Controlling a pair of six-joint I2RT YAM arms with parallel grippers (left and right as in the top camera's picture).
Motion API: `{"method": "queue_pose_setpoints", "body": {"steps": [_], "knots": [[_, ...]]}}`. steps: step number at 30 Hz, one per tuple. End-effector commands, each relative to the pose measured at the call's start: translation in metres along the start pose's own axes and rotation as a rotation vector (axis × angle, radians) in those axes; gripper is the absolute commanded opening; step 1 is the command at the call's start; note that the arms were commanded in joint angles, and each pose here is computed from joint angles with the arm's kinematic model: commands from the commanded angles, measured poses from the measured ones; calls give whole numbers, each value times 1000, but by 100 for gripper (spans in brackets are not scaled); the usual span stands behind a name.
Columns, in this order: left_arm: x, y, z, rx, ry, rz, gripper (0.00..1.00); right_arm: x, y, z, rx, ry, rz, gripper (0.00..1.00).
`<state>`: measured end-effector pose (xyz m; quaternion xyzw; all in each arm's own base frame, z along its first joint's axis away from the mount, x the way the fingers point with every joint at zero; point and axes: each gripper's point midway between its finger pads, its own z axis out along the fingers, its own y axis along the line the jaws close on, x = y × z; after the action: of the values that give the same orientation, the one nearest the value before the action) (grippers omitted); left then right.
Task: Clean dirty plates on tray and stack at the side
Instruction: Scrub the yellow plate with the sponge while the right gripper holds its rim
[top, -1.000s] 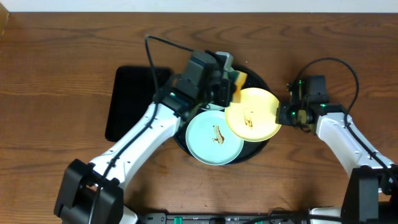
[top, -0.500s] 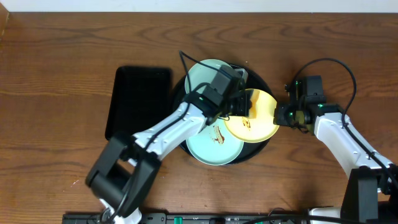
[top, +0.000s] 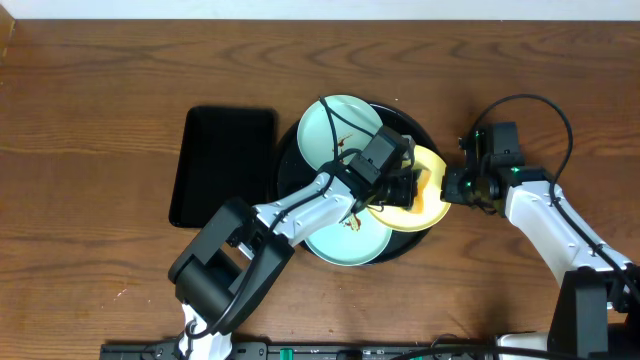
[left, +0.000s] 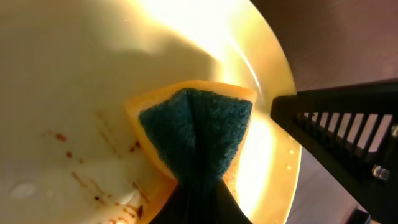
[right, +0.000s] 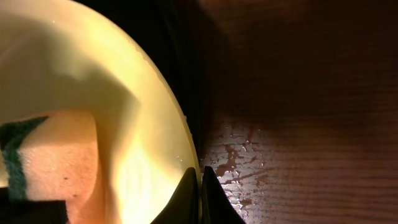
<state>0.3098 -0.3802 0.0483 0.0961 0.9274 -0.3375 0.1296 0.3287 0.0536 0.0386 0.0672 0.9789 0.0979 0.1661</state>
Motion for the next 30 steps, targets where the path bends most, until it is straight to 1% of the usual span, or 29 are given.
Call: {"method": "queue_pose_setpoints", "body": {"steps": [1, 5, 8, 11, 13, 17, 20, 25, 26, 28, 30], "knots": [[-16, 33, 0, -127, -59, -40, 8, -6, 4, -6, -1, -24, 1, 1], [-26, 56, -8, -171, -74, -107, 7, -5, 3, -6, 4, -21, 2, 1], [-21, 68, -14, -202, -47, -146, 7, -5, 1, -6, 16, -20, 2, 1], [-10, 66, -19, -188, 13, -169, 7, -5, -1, -6, 29, -19, 3, 1], [-4, 57, -23, -149, 46, -172, 7, -4, -2, -6, 30, -18, 3, 1], [-1, 19, -36, 19, 100, -87, 8, -4, -2, -6, 31, -17, 3, 1], [-2, 2, -47, 77, 100, -40, 8, -4, -2, -6, 31, -18, 4, 1], [3, 0, -46, 63, 107, -33, 7, -5, -1, -6, 29, -20, 3, 1], [5, 2, -44, 42, 105, -22, 7, -5, -1, -6, 29, -19, 3, 3], [8, 8, -40, -20, 84, 18, 7, -4, -1, -6, 25, -19, 3, 11], [10, 10, -37, -70, 66, 59, 8, -5, -1, -6, 25, -19, 3, 13]]}}
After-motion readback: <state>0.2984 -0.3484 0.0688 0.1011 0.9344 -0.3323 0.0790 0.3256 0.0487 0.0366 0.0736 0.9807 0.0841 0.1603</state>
